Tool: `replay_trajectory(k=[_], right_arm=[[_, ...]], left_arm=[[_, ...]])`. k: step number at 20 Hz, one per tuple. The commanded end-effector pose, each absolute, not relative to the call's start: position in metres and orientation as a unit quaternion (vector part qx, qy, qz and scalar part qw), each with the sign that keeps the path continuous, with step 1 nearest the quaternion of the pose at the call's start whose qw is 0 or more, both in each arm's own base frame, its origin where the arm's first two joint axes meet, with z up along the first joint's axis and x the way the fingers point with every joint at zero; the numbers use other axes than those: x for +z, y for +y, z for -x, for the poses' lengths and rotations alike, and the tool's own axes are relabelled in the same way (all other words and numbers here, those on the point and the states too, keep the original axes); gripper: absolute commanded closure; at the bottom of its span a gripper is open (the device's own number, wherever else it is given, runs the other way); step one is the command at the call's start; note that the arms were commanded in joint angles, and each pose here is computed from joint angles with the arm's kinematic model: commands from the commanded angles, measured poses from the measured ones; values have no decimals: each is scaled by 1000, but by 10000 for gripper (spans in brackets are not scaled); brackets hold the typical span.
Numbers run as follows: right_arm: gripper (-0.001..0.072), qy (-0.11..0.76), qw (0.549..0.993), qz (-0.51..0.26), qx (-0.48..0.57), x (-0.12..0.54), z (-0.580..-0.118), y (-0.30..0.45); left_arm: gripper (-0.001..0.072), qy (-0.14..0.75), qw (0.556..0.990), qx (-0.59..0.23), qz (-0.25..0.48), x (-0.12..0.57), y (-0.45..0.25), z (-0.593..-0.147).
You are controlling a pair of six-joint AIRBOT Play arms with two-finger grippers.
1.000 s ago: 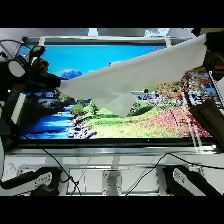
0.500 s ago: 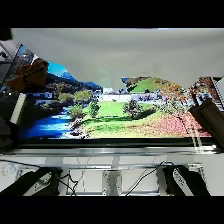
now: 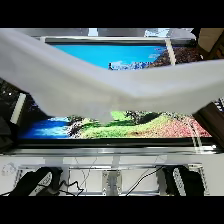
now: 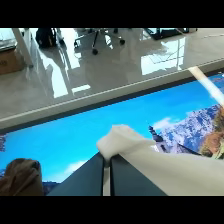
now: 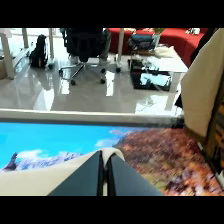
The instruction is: Fold the shirts.
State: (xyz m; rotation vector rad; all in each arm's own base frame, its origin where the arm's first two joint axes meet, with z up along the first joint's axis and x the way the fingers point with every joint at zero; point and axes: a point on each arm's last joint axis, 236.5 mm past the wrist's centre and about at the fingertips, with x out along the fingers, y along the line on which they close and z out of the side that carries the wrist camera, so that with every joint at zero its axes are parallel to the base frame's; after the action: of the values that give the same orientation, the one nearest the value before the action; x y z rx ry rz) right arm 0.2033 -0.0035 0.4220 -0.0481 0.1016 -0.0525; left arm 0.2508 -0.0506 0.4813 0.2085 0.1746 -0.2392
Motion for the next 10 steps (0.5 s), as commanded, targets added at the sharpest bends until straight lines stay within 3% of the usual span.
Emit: replay_trajectory(k=[1, 5, 10], right_arm=[[689, 170, 985, -35, 19, 364, -174, 26], [689, 280, 957, -66, 34, 295, -186, 28], [688, 345, 930, -128, 11, 197, -265, 0]], left_arm=[[695, 139, 976, -142, -85, 451, -59, -246], [695, 321, 930, -172, -54, 325, -65, -286], [695, 469, 866, -174, -3, 162, -66, -354]])
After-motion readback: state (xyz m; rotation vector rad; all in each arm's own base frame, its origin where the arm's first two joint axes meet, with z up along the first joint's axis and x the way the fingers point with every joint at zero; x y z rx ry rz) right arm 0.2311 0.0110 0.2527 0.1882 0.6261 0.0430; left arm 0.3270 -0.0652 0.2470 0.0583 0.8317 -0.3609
